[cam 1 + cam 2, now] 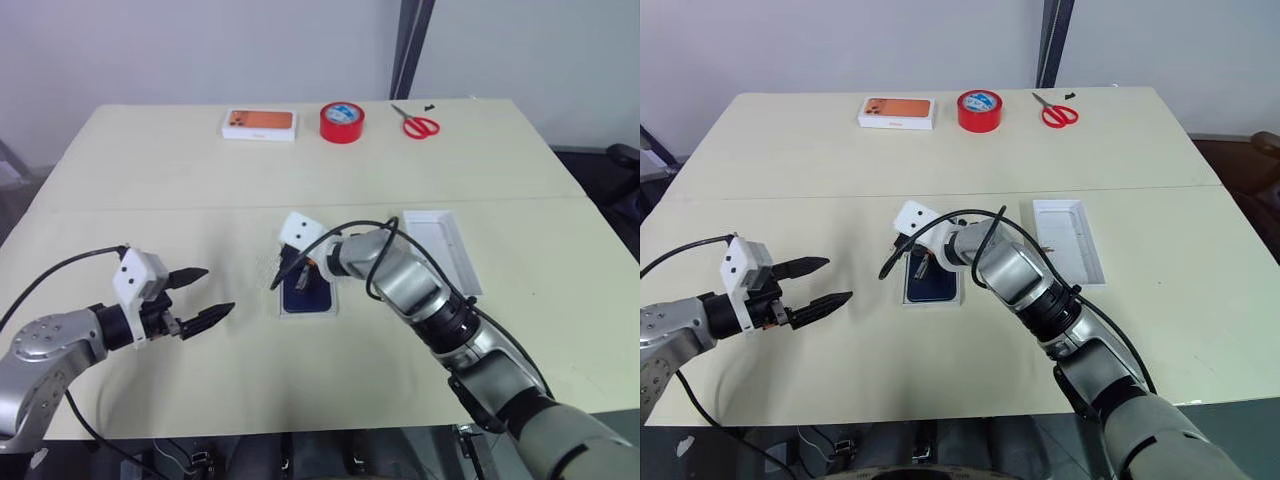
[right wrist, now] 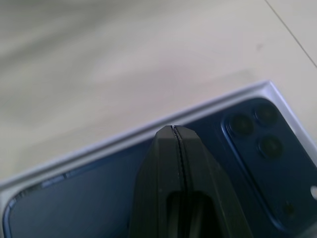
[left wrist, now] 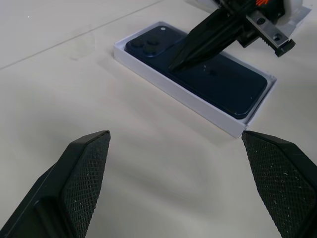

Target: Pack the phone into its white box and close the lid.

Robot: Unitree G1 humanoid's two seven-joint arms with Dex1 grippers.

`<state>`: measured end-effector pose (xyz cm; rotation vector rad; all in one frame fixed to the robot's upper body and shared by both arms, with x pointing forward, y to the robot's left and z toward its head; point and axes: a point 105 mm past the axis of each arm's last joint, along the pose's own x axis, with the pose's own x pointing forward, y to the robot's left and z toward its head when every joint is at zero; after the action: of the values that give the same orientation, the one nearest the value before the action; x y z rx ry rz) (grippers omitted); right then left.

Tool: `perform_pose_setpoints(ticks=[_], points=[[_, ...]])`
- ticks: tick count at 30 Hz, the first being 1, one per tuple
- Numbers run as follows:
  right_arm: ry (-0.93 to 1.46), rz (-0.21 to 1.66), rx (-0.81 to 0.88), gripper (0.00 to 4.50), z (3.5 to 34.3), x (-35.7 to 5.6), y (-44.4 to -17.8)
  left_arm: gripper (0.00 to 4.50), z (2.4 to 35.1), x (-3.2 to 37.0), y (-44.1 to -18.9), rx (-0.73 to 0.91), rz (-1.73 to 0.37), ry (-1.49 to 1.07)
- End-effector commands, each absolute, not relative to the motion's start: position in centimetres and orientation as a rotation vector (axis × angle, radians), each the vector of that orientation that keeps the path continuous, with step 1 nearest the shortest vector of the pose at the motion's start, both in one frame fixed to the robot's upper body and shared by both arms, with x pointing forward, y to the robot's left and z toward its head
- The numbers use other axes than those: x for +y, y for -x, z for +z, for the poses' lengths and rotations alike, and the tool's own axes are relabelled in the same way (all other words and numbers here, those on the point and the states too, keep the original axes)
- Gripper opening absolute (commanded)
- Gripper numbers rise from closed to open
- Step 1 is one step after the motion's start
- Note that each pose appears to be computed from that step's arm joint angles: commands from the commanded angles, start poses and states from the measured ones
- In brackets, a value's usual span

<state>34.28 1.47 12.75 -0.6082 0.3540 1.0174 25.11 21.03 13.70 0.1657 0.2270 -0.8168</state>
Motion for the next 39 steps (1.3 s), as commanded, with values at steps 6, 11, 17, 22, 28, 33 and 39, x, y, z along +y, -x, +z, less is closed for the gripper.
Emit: perform_pose_setpoints(ticks=[6, 11, 17, 22, 28, 33, 39], points=[[0.546, 1.001, 0.188, 0.0, 18.0, -2.5, -33.7, 4.48, 13.3, 20.2, -27.9, 0.267, -0.673, -0.184], [0.62, 0.914, 0.28, 0.0, 16.9, -6.9, -33.9, 2.66, 12.9, 17.5, -29.4, 0.291, -0.684, -0.159], [0.748, 0.841, 0.379, 0.0, 13.7, -8.6, -34.3, 0.57, 11.0, 15.3, -31.8, 0.427, -0.686, -0.225], [0.741, 0.862, 0.402, 0.0, 12.6, -7.6, -34.1, 0.57, 10.5, 13.6, -32.9, 0.473, -0.727, -0.241], [0.734, 0.911, 0.397, 0.0, 12.3, -6.6, -33.5, 0.57, 10.0, 10.6, -33.0, 0.488, -0.831, -0.27], [0.743, 0.927, 0.411, 0.0, 12.3, -7.2, -32.7, 0.57, 9.9, 6.4, -31.7, 0.481, -0.989, -0.274], [0.775, 0.895, 0.475, 0.0, 12.4, -11.1, -31.2, 0.57, 9.6, 2.2, -30.3, 0.48, -1.144, -0.303]])
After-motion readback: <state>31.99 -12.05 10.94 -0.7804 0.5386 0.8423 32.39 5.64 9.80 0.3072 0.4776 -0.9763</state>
